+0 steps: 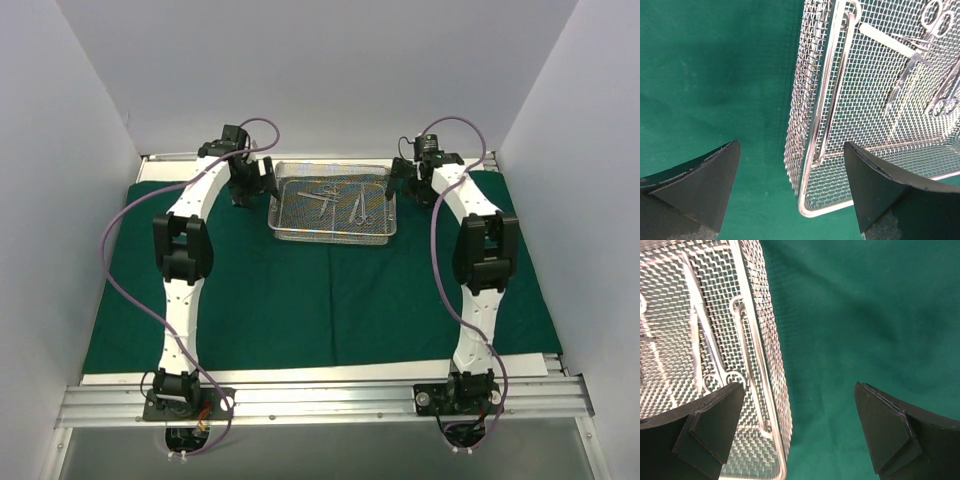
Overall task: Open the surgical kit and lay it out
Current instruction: Pick up the container from the surgical kit, then place the container in the surgical kit, then pick up the medical item from the container.
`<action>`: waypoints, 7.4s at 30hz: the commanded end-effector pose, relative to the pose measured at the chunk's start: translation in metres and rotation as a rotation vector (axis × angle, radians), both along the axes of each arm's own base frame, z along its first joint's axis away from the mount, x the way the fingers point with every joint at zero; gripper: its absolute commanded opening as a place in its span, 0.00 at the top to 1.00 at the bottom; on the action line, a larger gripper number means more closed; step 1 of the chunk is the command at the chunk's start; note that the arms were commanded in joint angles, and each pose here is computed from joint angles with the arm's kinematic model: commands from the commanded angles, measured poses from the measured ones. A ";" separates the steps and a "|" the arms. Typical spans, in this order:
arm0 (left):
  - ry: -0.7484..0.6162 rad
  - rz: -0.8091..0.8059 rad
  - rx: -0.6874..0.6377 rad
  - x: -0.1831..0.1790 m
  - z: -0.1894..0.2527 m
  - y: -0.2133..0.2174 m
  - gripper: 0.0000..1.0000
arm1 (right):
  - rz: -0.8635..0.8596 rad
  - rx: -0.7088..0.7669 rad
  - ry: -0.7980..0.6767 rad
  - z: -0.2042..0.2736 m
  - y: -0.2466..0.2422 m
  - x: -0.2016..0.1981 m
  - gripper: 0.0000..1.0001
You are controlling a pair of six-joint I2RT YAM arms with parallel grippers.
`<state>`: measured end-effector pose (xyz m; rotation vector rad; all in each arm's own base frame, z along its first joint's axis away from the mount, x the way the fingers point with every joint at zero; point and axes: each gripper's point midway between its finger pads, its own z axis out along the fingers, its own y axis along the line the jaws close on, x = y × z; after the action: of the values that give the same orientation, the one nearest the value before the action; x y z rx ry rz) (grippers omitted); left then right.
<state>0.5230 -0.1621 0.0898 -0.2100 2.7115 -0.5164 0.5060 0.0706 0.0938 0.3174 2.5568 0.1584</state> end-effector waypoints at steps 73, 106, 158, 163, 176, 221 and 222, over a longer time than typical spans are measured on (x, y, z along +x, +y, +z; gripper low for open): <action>-0.191 -0.439 0.109 -0.185 0.102 -0.109 0.98 | 0.004 -0.032 -0.087 0.078 -0.023 -0.121 1.00; 0.493 0.288 0.410 -0.324 -0.004 0.142 0.73 | 0.621 0.063 0.003 -0.009 0.283 -0.127 1.00; 0.107 -0.696 0.508 -0.204 -0.014 0.033 0.26 | 0.348 0.143 -0.137 0.091 0.116 -0.143 0.16; 0.089 -0.749 0.510 -0.194 -0.023 0.025 0.32 | 0.331 0.156 -0.126 0.085 0.104 -0.151 0.16; 0.040 -0.646 0.415 -0.158 -0.042 -0.020 0.39 | 0.280 0.157 -0.126 0.091 0.090 -0.151 0.16; 0.203 -0.639 0.460 -0.207 -0.052 0.051 0.46 | 0.273 0.230 -0.088 0.074 0.101 -0.151 0.16; 0.212 -0.640 0.462 -0.208 -0.056 0.052 0.46 | 0.271 0.230 -0.084 0.073 0.101 -0.151 0.17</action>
<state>0.3212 -0.1084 0.0384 0.7755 2.9496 0.0136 0.3506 0.1710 0.1628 0.0326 2.5079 0.5369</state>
